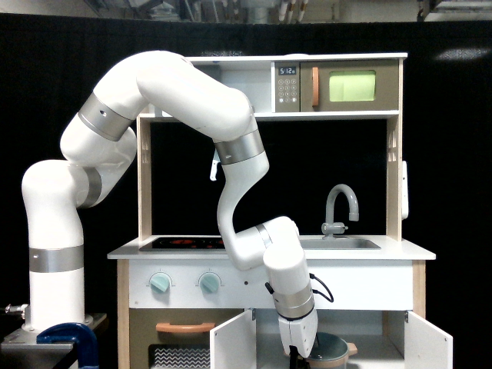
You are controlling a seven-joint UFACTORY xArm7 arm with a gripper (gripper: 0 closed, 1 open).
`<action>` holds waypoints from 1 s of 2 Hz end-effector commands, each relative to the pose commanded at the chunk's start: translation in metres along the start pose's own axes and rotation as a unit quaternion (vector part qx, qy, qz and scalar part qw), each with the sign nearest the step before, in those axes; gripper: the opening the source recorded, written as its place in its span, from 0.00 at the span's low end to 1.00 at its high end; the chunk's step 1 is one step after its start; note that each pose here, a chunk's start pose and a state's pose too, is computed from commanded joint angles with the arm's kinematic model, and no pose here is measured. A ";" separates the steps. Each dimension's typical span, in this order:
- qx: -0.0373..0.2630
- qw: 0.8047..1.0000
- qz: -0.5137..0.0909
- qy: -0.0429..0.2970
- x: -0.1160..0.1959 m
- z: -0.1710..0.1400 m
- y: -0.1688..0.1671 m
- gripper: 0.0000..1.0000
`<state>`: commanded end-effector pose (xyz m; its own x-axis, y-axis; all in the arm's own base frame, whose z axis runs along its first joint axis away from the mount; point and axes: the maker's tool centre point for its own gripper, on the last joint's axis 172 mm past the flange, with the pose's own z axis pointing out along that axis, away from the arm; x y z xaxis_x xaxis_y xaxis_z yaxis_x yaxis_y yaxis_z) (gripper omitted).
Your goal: Put the bowl inside the kitchen cabinet
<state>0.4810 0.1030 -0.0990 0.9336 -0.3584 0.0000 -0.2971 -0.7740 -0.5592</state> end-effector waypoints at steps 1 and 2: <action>0.000 1.000 0.000 0.000 0.005 -0.002 -0.018 0.00; 0.000 1.000 0.000 0.000 -0.002 -0.007 -0.038 0.00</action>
<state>0.4890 0.1300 -0.0720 0.9336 -0.3584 0.0000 -0.2971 -0.7740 -0.5592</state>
